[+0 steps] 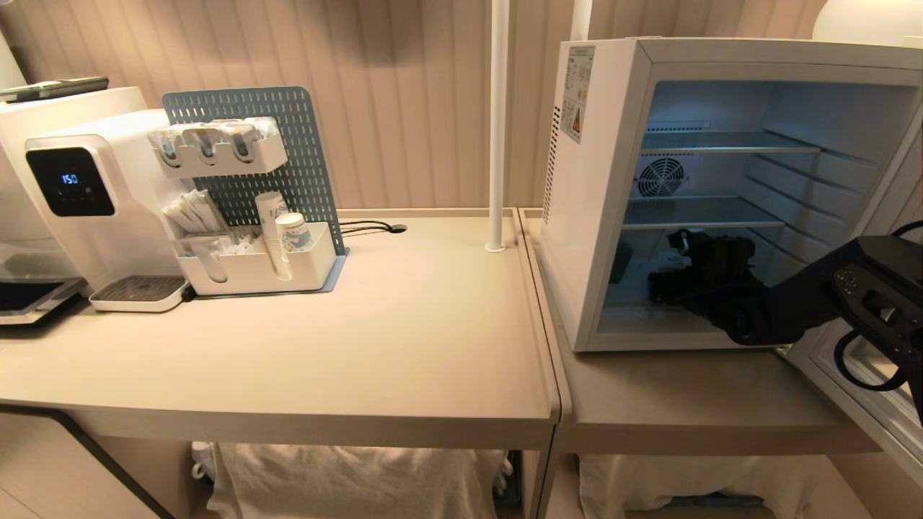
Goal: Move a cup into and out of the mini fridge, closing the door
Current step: Put the yoghurt in the freezer
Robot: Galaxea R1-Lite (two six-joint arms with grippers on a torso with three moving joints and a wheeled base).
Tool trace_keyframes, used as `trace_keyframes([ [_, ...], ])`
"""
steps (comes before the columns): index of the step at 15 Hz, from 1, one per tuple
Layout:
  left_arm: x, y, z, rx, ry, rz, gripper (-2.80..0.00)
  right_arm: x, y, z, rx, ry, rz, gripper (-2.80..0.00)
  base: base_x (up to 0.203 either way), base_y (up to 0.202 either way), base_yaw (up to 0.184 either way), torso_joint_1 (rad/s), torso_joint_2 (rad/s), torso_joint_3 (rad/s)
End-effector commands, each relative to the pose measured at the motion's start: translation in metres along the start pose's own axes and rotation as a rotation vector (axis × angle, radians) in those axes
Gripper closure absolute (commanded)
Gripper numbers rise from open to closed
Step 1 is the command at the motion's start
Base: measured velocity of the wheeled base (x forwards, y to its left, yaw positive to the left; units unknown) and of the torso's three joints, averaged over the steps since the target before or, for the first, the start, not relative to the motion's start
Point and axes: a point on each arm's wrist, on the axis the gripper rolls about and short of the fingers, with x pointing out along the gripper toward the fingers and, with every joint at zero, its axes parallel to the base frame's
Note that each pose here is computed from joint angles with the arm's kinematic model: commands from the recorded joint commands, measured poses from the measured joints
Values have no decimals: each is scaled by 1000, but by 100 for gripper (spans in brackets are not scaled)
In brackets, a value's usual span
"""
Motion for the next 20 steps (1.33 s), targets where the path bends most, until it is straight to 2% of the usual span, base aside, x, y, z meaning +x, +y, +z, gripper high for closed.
trace_keyframes([
  [1, 0, 0, 0, 0, -1, -1, 0, 3, 0, -7, -3, 17, -8, -280, 0, 0, 0, 0, 0, 0],
  [6, 0, 0, 0, 0, -1, -1, 0, -6, -3, -5, 3, 17, -25, -280, 0, 0, 0, 0, 0, 0],
  [10, 0, 0, 0, 0, -1, -1, 0, -41, -7, 1, 3, 38, -7, -280, 0, 0, 0, 0, 0, 0],
  [16, 0, 0, 0, 0, -1, -1, 0, -139, -18, 21, 9, 10, 77, -280, 0, 0, 0, 0, 0, 0],
  [18, 0, 0, 0, 0, -1, -1, 0, -181, -22, 16, 10, -23, 112, -280, 0, 0, 0, 0, 0, 0],
  [19, 0, 0, 0, 0, -1, -1, 0, -203, -24, 10, 7, -48, 129, 0, 0, 0, 0, 0, 0, 0],
  [20, 0, 0, 0, 0, -1, -1, 0, -227, -26, 5, 0, -84, 149, 0, 0, 0, 0, 0, 0, 0],
])
